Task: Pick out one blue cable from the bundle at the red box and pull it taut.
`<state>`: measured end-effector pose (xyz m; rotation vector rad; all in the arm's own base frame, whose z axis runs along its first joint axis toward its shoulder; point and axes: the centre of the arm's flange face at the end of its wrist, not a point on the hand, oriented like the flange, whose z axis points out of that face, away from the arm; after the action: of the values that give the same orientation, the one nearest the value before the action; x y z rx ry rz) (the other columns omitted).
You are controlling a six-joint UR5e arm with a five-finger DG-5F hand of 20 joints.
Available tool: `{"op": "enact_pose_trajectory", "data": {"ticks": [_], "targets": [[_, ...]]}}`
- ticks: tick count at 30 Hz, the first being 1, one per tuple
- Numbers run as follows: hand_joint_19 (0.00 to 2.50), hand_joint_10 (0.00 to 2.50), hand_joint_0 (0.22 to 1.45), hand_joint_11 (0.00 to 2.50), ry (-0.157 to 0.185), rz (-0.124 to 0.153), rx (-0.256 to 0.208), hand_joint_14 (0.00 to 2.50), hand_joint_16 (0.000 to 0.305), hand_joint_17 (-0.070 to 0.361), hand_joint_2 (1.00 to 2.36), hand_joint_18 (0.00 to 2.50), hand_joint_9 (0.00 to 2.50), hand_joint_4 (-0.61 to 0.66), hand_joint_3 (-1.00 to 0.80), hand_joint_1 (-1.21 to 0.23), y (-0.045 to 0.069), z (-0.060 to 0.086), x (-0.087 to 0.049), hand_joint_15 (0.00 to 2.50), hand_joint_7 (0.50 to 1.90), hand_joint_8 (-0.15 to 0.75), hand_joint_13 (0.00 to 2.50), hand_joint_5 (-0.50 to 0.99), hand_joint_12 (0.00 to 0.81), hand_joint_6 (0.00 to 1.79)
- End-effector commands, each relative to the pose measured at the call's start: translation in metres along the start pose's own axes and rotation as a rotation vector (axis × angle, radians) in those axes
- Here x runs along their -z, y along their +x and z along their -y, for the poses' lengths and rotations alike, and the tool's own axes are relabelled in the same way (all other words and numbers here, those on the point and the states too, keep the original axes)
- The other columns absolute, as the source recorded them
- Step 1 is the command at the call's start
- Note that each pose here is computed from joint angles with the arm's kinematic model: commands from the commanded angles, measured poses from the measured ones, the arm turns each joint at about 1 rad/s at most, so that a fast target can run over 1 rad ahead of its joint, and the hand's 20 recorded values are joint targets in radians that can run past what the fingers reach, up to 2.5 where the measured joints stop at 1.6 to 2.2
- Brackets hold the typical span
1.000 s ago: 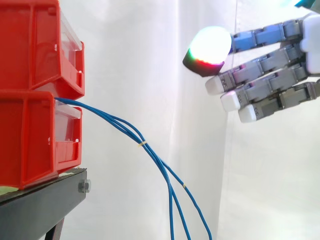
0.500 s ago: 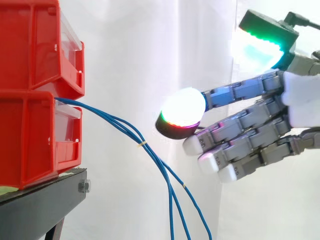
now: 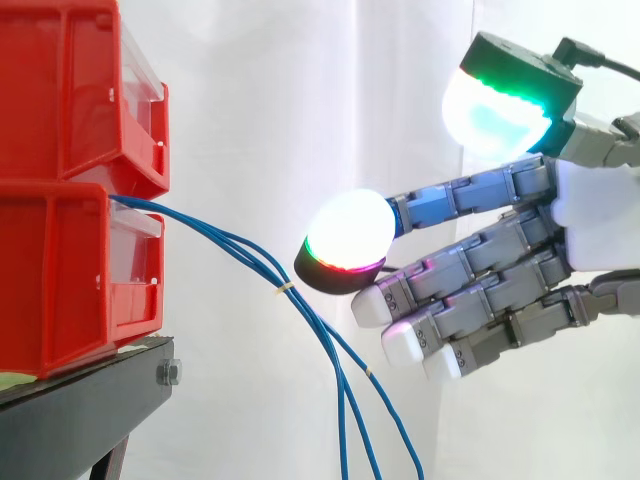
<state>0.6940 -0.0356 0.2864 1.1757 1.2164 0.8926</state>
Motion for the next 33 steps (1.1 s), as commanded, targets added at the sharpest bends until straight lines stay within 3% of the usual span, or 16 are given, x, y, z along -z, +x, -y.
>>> {"op": "enact_pose_trajectory", "data": {"ticks": [1,2,4,7,14,18,22,29,33], "targets": [[0.48,0.01,0.49,0.17,0.011,-0.003,0.004,0.01,0.049,0.11,1.0,0.36,0.61,0.22,-0.5,-0.58,0.003,0.009,-0.002,0.32,0.75,0.257,0.58,-0.2,0.338,0.5],[0.48,0.01,0.49,0.17,0.016,-0.004,0.004,0.01,0.049,0.11,1.0,0.36,0.62,0.22,-0.5,-0.58,0.006,0.017,-0.005,0.32,0.75,0.259,0.58,-0.2,0.339,0.5],[0.48,0.01,0.49,0.17,0.016,-0.003,0.004,0.01,0.049,0.11,1.0,0.36,0.62,0.22,-0.5,-0.58,0.007,0.019,-0.007,0.33,0.75,0.259,0.59,-0.2,0.34,0.5],[0.48,0.01,0.49,0.18,0.004,-0.002,-0.002,0.01,0.049,0.11,1.0,0.36,0.62,0.22,-0.5,-0.58,0.015,0.031,-0.021,0.32,0.75,0.261,0.59,-0.2,0.338,0.5],[0.49,0.01,0.49,0.19,-0.021,-0.006,-0.013,0.01,0.049,0.11,1.0,0.36,0.62,0.22,-0.5,-0.58,0.026,0.032,-0.044,0.33,0.75,0.258,0.59,-0.19,0.339,0.5],[0.5,0.01,0.49,0.2,-0.012,-0.008,-0.008,0.01,0.049,0.11,1.0,0.36,0.63,0.22,-0.5,-0.58,0.025,0.032,-0.043,0.34,0.76,0.258,0.6,-0.19,0.339,0.5],[0.51,0.01,0.49,0.2,-0.032,-0.034,-0.016,0.01,0.049,0.11,1.0,0.37,0.63,0.22,-0.5,-0.58,0.038,0.039,-0.051,0.34,0.76,0.258,0.6,-0.19,0.34,0.5],[0.51,0.01,0.5,0.21,-0.038,-0.036,-0.015,0.01,0.048,0.108,1.0,0.39,0.65,0.24,-0.5,-0.57,0.039,0.039,-0.051,0.36,0.81,0.258,0.62,-0.18,0.339,0.5],[0.52,0.01,0.51,0.22,-0.038,-0.056,-0.016,0.01,0.047,0.107,1.0,0.4,0.66,0.24,-0.5,-0.58,0.041,0.044,-0.052,0.37,0.82,0.256,0.63,-0.17,0.335,0.5]]}}
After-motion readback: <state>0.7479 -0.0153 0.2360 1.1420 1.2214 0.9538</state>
